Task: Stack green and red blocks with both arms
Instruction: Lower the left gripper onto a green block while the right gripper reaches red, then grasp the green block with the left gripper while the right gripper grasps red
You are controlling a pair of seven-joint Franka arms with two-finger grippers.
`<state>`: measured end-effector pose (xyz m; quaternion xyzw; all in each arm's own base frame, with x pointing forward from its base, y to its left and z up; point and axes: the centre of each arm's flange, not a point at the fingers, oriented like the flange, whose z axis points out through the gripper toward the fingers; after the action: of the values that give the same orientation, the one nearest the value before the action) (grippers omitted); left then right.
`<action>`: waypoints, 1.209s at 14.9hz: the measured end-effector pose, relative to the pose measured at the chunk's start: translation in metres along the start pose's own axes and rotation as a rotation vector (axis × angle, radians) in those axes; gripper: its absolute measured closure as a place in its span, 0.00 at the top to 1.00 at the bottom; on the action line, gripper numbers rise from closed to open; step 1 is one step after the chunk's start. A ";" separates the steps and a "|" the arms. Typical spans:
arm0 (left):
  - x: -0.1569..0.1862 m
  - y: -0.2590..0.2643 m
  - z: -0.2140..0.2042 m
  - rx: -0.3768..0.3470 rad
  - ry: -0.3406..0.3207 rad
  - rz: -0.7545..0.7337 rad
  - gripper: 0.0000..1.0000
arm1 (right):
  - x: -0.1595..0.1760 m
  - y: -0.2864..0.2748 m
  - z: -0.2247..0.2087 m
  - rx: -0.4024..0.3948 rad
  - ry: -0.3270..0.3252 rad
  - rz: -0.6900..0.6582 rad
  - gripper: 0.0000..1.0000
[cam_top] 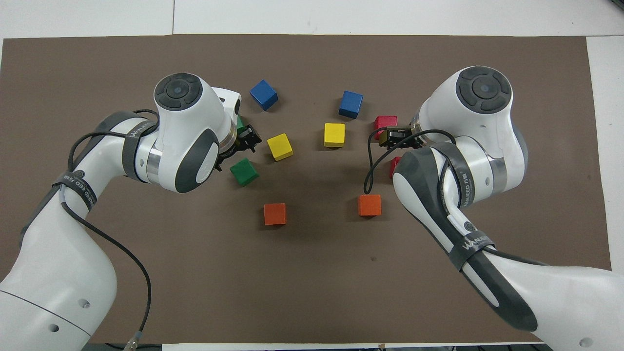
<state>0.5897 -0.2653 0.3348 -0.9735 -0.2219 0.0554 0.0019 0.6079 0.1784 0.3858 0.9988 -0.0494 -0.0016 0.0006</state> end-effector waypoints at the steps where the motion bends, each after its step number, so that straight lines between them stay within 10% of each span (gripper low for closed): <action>1: -0.001 0.000 0.003 -0.001 0.001 0.000 1.00 | 0.001 0.000 0.006 0.003 0.006 0.000 1.00; 18: -0.023 -0.002 0.028 0.002 0.003 0.028 1.00 | -0.008 0.013 0.056 -0.014 -0.036 0.081 1.00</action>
<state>0.5651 -0.2746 0.3100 -0.9766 -0.2082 0.0540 0.0023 0.5983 0.1667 0.3294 0.9957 -0.0899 -0.0199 0.0067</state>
